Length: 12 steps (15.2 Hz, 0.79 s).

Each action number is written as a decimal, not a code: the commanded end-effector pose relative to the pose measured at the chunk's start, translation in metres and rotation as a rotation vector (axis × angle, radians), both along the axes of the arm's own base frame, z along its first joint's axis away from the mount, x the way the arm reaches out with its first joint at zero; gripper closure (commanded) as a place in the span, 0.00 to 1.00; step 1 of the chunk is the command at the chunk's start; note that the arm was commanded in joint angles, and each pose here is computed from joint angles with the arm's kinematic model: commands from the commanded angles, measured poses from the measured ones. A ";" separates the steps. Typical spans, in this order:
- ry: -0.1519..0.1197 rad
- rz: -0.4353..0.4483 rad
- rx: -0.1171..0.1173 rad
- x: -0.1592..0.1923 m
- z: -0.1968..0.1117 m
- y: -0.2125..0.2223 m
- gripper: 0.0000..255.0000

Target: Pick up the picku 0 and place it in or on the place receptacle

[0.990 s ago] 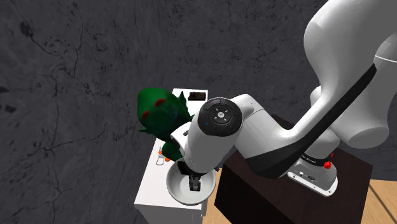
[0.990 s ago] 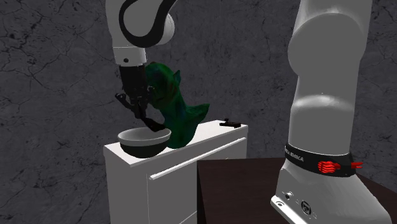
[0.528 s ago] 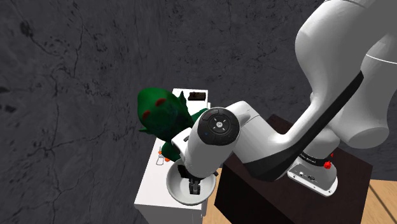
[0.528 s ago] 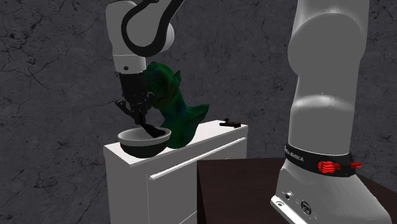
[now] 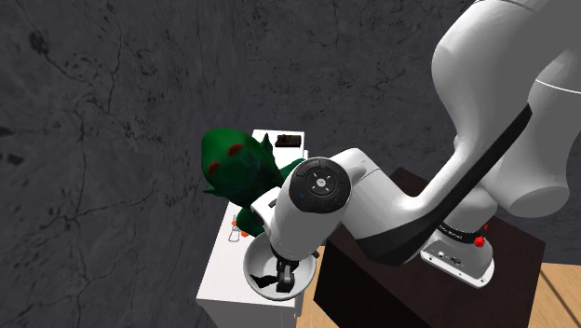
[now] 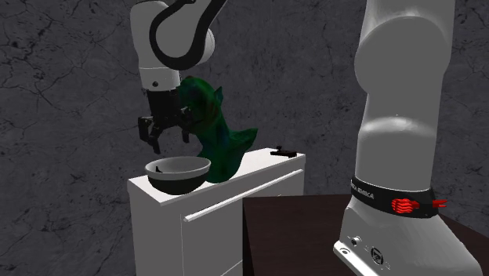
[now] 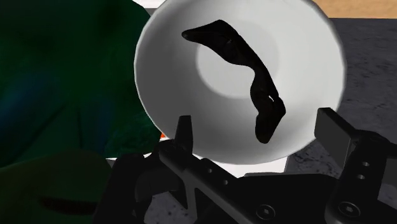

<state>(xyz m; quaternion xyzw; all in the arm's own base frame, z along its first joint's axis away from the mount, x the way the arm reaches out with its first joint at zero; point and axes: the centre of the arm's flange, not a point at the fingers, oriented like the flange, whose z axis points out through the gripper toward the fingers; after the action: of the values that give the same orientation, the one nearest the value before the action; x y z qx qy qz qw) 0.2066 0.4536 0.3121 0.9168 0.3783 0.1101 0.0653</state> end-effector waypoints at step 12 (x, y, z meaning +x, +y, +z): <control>0.000 0.000 0.000 -0.013 0.048 0.002 0.00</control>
<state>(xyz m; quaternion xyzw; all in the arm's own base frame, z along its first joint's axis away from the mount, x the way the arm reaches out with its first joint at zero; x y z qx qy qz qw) 0.1941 0.4554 0.3604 0.9168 0.3783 0.1101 0.0653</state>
